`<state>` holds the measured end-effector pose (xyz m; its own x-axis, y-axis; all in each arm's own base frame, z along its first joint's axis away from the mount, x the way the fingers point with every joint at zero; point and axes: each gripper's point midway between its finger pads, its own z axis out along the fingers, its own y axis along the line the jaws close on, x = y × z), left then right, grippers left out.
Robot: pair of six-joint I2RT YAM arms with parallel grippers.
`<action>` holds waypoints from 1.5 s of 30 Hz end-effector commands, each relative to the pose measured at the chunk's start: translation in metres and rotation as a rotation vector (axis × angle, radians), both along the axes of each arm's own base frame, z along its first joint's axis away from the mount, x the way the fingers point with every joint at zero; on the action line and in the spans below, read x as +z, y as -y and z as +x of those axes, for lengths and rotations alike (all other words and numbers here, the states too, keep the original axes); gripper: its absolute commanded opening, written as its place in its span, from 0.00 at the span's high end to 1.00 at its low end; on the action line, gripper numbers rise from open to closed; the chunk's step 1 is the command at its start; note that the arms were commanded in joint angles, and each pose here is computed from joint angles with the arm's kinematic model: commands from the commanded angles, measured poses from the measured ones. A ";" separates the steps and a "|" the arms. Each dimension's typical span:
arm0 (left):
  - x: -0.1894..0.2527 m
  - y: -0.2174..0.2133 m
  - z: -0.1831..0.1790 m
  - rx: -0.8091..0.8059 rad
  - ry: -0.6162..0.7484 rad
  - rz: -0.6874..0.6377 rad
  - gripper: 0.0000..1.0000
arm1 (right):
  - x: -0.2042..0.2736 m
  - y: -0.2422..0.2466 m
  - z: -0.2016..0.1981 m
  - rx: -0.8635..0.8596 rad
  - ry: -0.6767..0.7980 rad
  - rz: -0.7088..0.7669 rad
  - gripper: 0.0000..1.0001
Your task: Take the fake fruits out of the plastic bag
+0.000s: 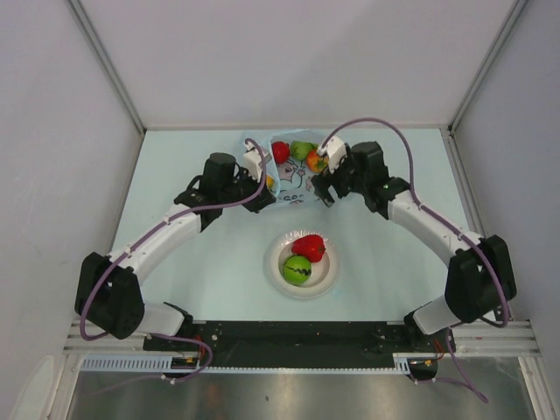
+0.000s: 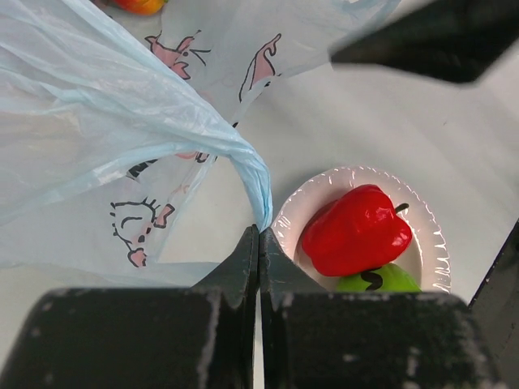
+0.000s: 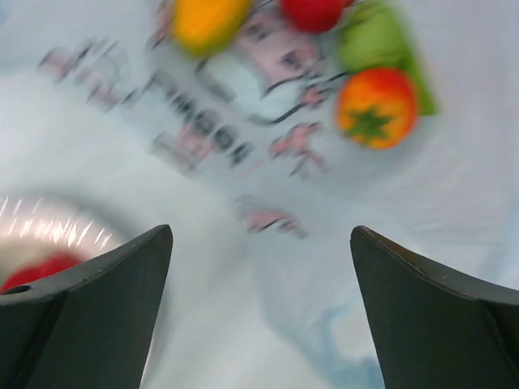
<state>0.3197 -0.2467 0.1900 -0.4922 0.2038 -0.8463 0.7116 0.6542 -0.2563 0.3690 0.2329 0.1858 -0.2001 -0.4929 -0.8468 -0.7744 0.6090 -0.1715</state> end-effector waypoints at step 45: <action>0.025 0.006 0.007 -0.076 0.085 -0.013 1.00 | -0.099 0.010 0.231 -0.541 0.257 -0.124 0.00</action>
